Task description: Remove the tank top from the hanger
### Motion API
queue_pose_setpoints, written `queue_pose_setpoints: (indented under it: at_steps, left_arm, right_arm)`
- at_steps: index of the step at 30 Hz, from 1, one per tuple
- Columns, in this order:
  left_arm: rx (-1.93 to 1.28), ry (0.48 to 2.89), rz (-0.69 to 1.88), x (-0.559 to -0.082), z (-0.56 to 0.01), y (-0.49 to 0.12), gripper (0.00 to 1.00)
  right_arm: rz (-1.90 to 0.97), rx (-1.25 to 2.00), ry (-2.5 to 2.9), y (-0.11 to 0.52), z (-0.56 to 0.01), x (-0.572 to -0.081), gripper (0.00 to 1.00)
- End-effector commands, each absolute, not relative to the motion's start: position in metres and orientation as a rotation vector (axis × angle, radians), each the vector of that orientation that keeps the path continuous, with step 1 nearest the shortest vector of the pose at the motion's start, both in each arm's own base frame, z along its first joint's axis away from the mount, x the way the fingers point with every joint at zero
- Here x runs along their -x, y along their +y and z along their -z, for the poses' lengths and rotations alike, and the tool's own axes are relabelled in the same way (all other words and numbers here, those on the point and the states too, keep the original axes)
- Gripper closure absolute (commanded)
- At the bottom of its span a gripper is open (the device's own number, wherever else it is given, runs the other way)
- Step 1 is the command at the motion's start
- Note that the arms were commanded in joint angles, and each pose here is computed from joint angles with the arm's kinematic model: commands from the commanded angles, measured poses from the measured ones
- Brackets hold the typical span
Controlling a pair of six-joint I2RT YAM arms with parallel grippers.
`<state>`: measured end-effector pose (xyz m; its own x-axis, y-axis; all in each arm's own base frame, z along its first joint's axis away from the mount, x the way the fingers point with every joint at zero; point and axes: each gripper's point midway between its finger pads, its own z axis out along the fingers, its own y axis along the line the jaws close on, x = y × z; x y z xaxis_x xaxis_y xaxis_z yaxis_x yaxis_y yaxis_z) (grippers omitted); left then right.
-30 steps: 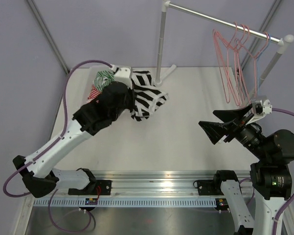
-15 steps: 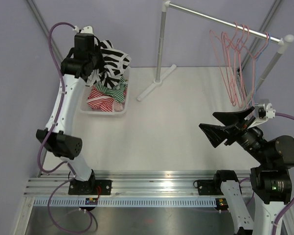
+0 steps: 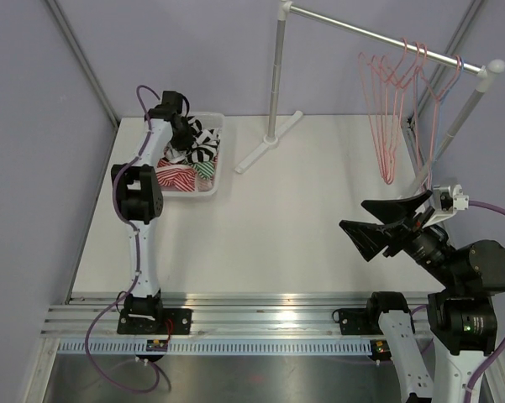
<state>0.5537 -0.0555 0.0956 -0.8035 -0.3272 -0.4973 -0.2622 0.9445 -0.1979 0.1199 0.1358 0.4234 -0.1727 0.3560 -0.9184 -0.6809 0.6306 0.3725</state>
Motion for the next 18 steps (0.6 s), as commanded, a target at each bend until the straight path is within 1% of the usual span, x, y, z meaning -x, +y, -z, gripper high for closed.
queue_pose_setpoints:
  at_steps: [1, 3, 4, 13, 14, 16, 17, 18]
  left_arm:
    - [0.484, 2.82, 0.025, -0.511, -0.003, -0.046, 1.0]
    - [0.485, 2.81, -0.058, -0.51, -0.002, -0.04, 1.0]
    - [0.491, 2.794, -0.043, -0.512, -0.003, -0.039, 1.0]
    - [0.621, 2.579, 0.048, -0.537, -0.097, -0.016, 1.0]
    - [0.625, 2.537, 0.064, -0.538, -0.116, -0.014, 0.96]
    - [0.649, 2.488, 0.09, -0.54, -0.134, -0.01, 0.87]
    - [0.654, 2.472, 0.1, -0.54, -0.141, -0.008, 0.71]
    - [0.649, 2.445, 0.118, -0.541, -0.153, -0.009, 0.6]
  right_arm:
    - [-0.968, 0.309, 1.475, 0.139, -0.423, -0.113, 0.0]
    - [-0.966, 0.309, 1.479, 0.139, -0.421, -0.112, 0.0]
    - [-0.97, 0.304, 1.488, 0.139, -0.419, -0.113, 0.0]
    - [-0.966, 0.31, 1.484, 0.139, -0.422, -0.113, 0.01]
    - [-0.968, 0.308, 1.486, 0.139, -0.422, -0.113, 0.01]
    - [-0.969, 0.31, 1.487, 0.14, -0.422, -0.113, 0.01]
    - [-0.966, 0.311, 1.485, 0.139, -0.423, -0.113, 0.0]
    - [-0.968, 0.31, 1.489, 0.14, -0.423, -0.114, 0.01]
